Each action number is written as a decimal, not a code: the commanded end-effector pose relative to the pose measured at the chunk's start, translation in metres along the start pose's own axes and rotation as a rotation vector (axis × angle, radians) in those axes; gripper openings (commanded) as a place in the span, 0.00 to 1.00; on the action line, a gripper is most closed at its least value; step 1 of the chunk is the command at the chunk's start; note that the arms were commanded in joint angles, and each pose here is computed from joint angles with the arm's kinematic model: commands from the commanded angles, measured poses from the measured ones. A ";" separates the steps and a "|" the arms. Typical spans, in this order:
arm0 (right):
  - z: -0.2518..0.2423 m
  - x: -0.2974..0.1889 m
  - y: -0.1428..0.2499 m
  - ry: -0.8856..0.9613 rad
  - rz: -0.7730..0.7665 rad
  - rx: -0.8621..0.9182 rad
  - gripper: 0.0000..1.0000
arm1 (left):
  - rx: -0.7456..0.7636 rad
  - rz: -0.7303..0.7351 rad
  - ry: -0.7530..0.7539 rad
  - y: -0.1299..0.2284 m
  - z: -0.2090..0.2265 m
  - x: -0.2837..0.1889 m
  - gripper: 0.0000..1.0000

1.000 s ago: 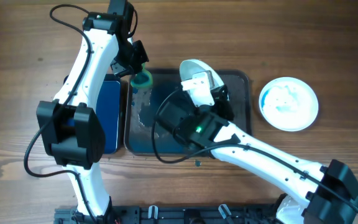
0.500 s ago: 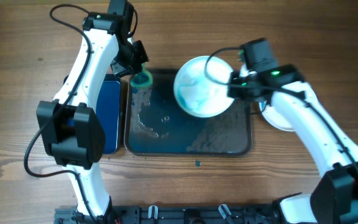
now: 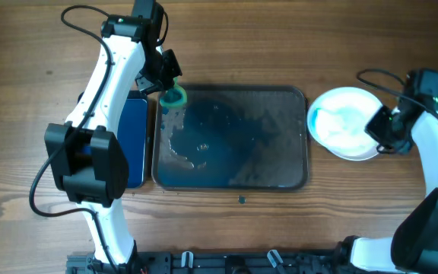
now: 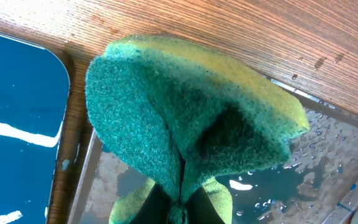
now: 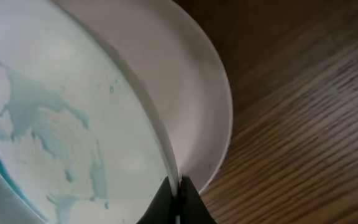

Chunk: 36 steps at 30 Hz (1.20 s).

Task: Clean dirty plates on tray and stack at the side
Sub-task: 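Lower the plate onto the stacked plates and open the right gripper, then place the sponge on the small blue tray and release with left gripper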

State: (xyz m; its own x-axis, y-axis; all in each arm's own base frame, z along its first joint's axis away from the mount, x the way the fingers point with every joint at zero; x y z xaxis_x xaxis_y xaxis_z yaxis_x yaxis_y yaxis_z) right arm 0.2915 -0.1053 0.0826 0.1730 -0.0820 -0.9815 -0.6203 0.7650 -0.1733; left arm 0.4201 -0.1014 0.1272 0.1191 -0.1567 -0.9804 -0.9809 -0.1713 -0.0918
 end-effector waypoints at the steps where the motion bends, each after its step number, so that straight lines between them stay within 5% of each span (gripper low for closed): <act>1: -0.021 0.011 0.000 0.016 -0.018 0.068 0.04 | 0.017 -0.040 0.030 -0.005 -0.004 -0.017 0.04; 8: -0.028 0.025 0.005 0.000 -0.011 0.051 0.04 | 0.017 -0.040 0.031 -0.005 -0.004 -0.017 0.04; 12: -0.020 0.021 0.005 -0.037 0.007 0.046 0.41 | 0.017 -0.040 0.030 -0.005 -0.004 -0.017 0.04; 18: 0.039 -0.066 -0.015 -0.301 -0.071 -0.143 0.55 | 0.129 -0.044 0.011 0.003 0.000 -0.033 0.04; 22: 0.074 -0.106 -0.005 -0.399 -0.151 -0.258 0.65 | 0.214 -0.064 -0.169 0.020 0.035 -0.071 0.04; 25: 0.097 -0.105 0.014 -0.420 -0.121 -0.330 0.66 | 0.171 0.010 -0.346 0.040 0.082 -0.090 0.04; 30: 0.105 -0.100 0.022 -0.419 -0.102 -0.361 0.66 | 0.073 0.049 -0.357 0.038 0.127 -0.053 0.04; 36: 0.103 -0.100 0.019 -0.406 -0.113 -0.358 0.66 | 0.125 0.117 -0.249 0.058 0.154 0.019 0.04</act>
State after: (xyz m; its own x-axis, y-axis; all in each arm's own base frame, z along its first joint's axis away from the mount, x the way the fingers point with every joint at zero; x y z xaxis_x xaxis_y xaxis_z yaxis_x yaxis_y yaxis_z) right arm 0.3385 -0.0167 0.1846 0.4891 0.1569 -0.8580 -0.7852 0.5076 -0.3547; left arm 0.3525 0.0323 0.1007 0.0009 0.1130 -0.9936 -0.9968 -0.0789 -0.0099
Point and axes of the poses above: each gripper's point midway between its finger pads, its own x axis out along the fingers, its own z axis along the line the jaws close on, y = z × x, the point moved 1 cm from there along -x, back along the fingers, and after that the axes turned 10 degrees about x, right-handed, at the moved point
